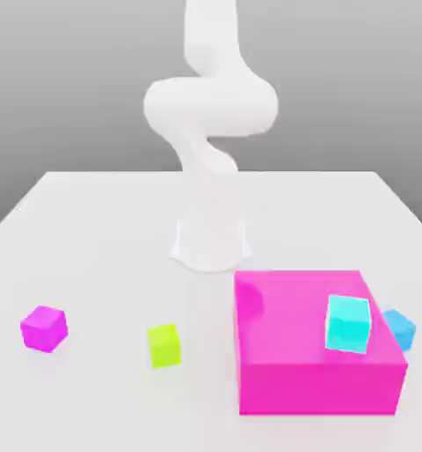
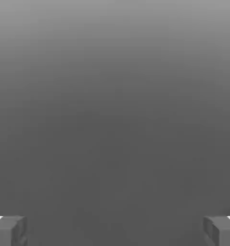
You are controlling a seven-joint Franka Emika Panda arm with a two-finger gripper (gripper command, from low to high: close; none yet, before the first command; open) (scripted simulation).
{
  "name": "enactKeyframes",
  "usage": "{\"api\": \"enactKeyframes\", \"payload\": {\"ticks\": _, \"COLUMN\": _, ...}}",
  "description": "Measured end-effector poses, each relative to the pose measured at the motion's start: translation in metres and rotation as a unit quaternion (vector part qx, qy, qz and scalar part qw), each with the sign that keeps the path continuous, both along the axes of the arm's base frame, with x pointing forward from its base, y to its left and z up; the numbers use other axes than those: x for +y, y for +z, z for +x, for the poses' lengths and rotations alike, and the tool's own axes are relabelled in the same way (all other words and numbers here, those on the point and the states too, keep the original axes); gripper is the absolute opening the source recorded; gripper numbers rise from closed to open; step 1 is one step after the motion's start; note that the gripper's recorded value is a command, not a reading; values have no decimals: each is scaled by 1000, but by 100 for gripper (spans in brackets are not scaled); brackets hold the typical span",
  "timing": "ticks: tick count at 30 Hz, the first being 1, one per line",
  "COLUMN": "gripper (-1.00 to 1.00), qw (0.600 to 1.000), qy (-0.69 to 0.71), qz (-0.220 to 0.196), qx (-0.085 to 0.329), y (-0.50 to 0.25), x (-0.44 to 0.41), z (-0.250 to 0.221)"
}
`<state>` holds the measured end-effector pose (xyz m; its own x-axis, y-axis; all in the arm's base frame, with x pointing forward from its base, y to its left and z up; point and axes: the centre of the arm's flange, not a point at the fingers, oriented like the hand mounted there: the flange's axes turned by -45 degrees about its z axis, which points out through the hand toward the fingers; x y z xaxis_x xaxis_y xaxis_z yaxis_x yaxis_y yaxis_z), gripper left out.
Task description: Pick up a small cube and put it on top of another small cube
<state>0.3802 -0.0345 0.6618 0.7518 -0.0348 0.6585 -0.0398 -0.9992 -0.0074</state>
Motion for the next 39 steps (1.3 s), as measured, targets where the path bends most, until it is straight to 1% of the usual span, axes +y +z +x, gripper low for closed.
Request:
{"api": "enactKeyframes", "payload": {"ticks": 2, "gripper": 0, "qw": 999, "qy": -13, "qz": 1, "qx": 35, "y": -45, "x": -31, "z": 22}}
{"api": "enactKeyframes", "payload": {"ticks": 5, "gripper": 0, "qw": 996, "qy": -32, "qz": 4, "qx": 84, "y": -112, "x": -76, "z": 41}}
{"api": "enactKeyframes", "payload": {"ticks": 7, "gripper": 0, "qw": 992, "qy": -44, "qz": 8, "qx": 117, "y": -158, "x": -105, "z": 45}}
{"api": "enactKeyframes", "payload": {"ticks": 10, "gripper": 0, "qw": 984, "qy": -63, "qz": 15, "qx": 164, "y": -226, "x": -145, "z": 39}}
{"api": "enactKeyframes", "payload": {"ticks": 13, "gripper": 0, "qw": 974, "qy": -82, "qz": 24, "qx": 211, "y": -293, "x": -182, "z": 20}}
{"api": "enactKeyframes", "payload": {"ticks": 16, "gripper": 0, "qw": 960, "qy": -101, "qz": 35, "qx": 257, "y": -357, "x": -212, "z": -12}}
{"api": "enactKeyframes", "payload": {"ticks": 21, "gripper": 0, "qw": 932, "qy": -136, "qz": 59, "qx": 332, "y": -451, "x": -249, "z": -89}}
{"api": "enactKeyframes", "payload": {"ticks": 23, "gripper": 0, "qw": 928, "qy": -135, "qz": 59, "qx": 343, "y": -474, "x": -251, "z": -98}}
{"api": "enactKeyframes", "payload": {"ticks": 27, "gripper": 0, "qw": 927, "qy": -135, "qz": 59, "qx": 346, "y": -517, "x": -251, "z": -101}}
{"api": "enactKeyframes", "payload": {"ticks": 28, "gripper": -100, "qw": 926, "qy": -135, "qz": 60, "qx": 346, "y": -526, "x": -250, "z": -101}}
{"api": "enactKeyframes", "payload": {"ticks": 35, "gripper": -100, "qw": 926, "qy": -135, "qz": 61, "qx": 347, "y": -528, "x": -250, "z": -101}}
{"api": "enactKeyframes", "payload": {"ticks": 39, "gripper": -100, "qw": 926, "qy": -135, "qz": 59, "qx": 347, "y": -493, "x": -251, "z": -100}}
